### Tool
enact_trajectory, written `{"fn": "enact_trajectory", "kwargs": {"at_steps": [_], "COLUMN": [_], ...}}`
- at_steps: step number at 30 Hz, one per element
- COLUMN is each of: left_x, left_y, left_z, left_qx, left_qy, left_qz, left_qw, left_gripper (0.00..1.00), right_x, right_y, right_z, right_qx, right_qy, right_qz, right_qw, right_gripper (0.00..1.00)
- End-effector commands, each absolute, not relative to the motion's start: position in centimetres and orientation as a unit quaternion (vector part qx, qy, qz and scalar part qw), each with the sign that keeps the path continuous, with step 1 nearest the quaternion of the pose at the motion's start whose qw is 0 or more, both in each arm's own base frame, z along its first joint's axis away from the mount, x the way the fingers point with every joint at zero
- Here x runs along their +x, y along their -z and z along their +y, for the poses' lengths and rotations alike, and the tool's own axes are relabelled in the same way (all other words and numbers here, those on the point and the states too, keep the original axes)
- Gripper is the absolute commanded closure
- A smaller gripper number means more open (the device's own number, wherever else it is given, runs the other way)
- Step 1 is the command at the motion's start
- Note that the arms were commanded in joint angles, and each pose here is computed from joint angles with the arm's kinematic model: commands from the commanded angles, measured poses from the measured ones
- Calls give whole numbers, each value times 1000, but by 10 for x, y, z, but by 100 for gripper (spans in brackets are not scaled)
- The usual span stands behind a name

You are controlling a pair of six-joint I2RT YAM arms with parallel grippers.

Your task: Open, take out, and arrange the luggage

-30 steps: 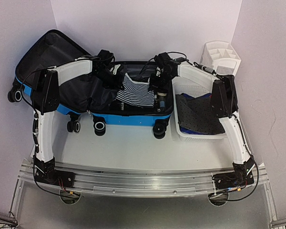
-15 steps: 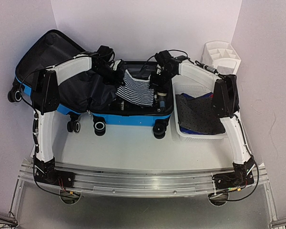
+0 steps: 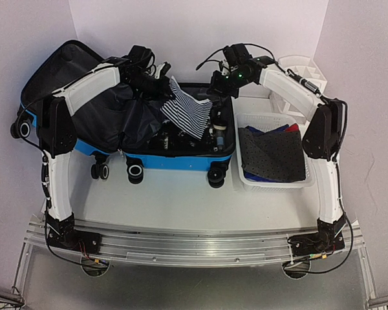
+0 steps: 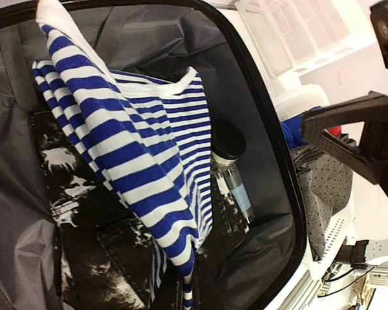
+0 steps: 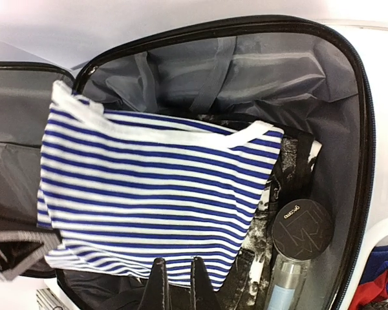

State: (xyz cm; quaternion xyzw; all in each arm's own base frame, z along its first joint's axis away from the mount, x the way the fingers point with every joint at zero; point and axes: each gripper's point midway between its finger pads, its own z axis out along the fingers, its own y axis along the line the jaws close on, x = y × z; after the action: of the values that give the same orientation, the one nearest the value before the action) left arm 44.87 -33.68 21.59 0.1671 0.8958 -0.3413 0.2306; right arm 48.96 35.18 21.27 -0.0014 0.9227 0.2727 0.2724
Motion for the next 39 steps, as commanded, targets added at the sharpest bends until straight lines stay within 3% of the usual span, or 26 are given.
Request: {"fn": "enact_trajectory", "kwargs": {"at_steps": [1,7,11,29,34,39], "left_x": [448,450,451,450,450,450], "left_y": [-249,-219,-211,-177,-177,-176], "left_z": [-340,-323,-317,-310,-311,-311], "left_qx": [166,145,143,138,137,135], "left_qy": [353,325,316,303,304,305], "left_qz": [884,903,906,917,917,917], "left_qw": [258,241,241,219,218,217], "left_gripper": [100,100,100,100,100,100], "right_x": [480,454,450,470,476,481], "right_y": [-212,-153,-131,-78,-82,-79], "right_z": [348,361,375,397,405,409], "right_qx": [25,83,104,115,111,117], "right_qy": [-285,-291,-312,-320,-337,-346], "right_qz": [925,940,936,935,929,925], "right_qw": [251,157,129,98,101,104], "right_gripper": [100,67,53,58,64,61]}}
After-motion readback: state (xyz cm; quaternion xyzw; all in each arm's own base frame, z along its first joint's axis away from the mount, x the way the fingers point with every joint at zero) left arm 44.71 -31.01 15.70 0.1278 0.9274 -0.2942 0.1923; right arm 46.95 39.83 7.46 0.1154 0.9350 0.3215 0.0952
